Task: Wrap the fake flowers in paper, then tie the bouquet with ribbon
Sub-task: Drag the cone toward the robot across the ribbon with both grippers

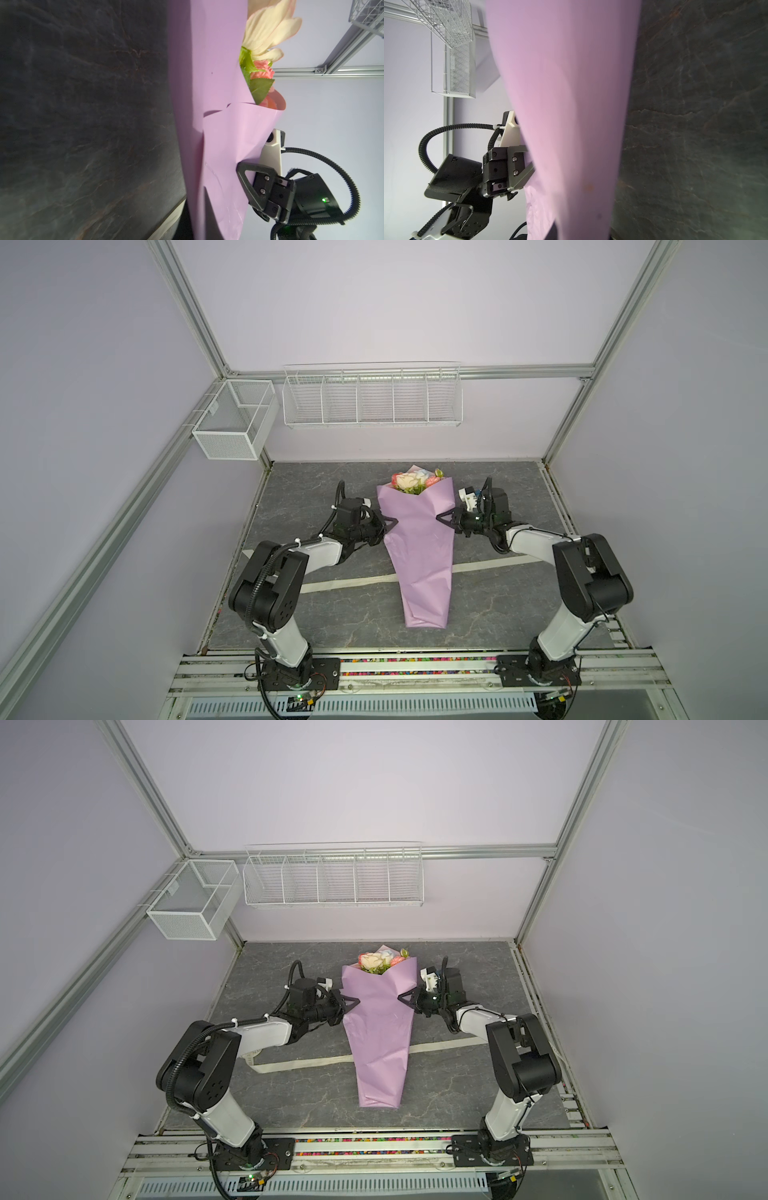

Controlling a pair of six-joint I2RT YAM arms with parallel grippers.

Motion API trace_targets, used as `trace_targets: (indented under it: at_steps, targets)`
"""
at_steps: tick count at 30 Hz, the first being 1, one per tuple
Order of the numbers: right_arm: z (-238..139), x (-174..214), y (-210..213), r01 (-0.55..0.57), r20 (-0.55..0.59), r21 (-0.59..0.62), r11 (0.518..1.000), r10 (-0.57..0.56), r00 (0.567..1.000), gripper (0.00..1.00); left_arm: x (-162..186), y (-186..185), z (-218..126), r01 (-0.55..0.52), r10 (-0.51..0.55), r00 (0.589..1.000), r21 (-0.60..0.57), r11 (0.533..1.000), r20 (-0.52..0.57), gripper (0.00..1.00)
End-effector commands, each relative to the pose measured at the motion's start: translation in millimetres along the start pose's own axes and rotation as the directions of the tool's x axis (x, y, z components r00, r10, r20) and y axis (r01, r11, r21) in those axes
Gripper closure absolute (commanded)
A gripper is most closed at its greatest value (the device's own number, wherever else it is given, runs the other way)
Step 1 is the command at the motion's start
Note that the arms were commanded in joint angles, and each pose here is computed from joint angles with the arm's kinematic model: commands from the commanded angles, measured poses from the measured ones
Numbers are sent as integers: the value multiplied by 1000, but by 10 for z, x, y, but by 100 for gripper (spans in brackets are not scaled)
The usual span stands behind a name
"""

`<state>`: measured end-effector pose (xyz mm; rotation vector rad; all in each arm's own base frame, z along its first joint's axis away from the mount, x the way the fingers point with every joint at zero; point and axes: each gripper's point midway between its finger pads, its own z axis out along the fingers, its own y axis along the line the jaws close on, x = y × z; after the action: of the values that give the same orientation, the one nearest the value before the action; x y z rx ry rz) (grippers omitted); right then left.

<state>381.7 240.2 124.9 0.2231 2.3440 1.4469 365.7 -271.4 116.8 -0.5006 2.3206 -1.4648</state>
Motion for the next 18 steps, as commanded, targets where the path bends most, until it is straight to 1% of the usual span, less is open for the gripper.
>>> trace_targets:
  at_steps: [1,8,15,18]
  targets:
    - [-11,141,-45,39,13,11,999,-39,999,87,23,19,-76,-28,28,998,4,1000,48,100]
    - [84,388,-249,25,-13,32,999,-24,1000,86,175,292,-113,-23,25,999,-30,999,47,100]
    - [141,508,-562,-7,-24,92,996,9,1000,86,240,579,-29,-10,12,999,-63,998,34,100]
    - [174,531,-650,-13,-27,97,995,16,1000,86,245,670,26,-8,10,1000,-70,998,29,100]
